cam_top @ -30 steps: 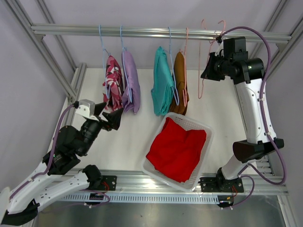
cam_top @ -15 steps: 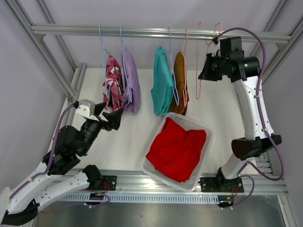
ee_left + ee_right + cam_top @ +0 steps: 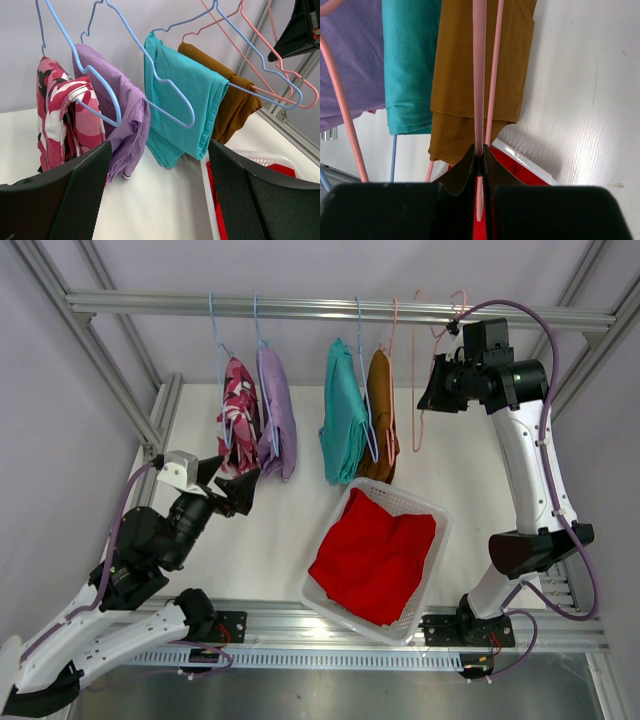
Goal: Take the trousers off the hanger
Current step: Place the hanger at the clothesline.
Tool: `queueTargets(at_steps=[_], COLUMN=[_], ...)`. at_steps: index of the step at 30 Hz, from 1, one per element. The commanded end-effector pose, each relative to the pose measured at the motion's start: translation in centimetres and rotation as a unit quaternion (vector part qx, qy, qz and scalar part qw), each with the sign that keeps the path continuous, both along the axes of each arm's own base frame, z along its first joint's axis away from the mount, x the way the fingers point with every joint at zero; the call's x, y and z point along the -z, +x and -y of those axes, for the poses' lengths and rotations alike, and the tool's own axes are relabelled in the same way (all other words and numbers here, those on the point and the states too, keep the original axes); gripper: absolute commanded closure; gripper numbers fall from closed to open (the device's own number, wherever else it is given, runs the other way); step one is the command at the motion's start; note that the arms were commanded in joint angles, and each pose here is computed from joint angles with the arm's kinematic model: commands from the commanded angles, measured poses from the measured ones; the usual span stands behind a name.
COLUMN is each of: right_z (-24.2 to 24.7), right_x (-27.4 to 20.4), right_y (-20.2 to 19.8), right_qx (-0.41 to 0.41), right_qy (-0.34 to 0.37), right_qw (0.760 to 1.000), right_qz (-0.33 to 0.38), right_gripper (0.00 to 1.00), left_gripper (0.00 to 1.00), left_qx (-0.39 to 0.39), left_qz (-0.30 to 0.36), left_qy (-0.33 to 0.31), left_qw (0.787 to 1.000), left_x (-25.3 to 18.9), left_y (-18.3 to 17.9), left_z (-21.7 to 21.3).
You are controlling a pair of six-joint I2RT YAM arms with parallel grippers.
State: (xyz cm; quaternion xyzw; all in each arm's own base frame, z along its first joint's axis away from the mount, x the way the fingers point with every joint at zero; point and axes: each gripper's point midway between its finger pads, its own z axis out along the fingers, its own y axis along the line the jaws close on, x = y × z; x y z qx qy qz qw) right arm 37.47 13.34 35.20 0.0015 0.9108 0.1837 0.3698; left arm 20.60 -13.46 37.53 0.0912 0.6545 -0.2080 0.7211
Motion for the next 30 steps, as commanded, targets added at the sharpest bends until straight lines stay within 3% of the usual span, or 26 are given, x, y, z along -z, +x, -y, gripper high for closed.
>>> queueTargets(at_steps=[1, 6, 7, 18, 30], right_z=[0.1, 0.1, 0.1, 0.3, 2.4], right_x=[-1.6, -1.9, -2.0, -2.1, -2.8], right_y=[-0.2, -0.4, -0.5, -1.5, -7.6], right_qx=[-0.008, -0.010, -0.011, -0.012, 0.027], right_qy=[0.007, 0.008, 0.009, 0.010, 0.023], right_qw=[0.999, 0.999, 0.999, 0.999, 0.997], right_qz=[0.031, 0.035, 0.035, 0.036, 0.062], right_gripper=[0.93, 0.85, 0.77, 0.42, 0.28], left_gripper=[0.18, 0.18, 0.18, 0.17, 0.17], left_qx=[0.000, 0.002, 0.003, 0.005, 0.005], left_qz=[0.014, 0.012, 0.012, 0.012, 0.011], left_qy=[-0.006, -0.001, -0.001, 0.000, 0.002], left_qw=[1.000, 1.000, 1.000, 1.000, 1.000], left_x=[-0.9, -0.5, -0.5, -0.5, -0.4], left_y=[-0.1, 0.0, 0.0, -0.1, 0.0], left_z=[-0.3, 0.0, 0.0, 0.1, 0.1])
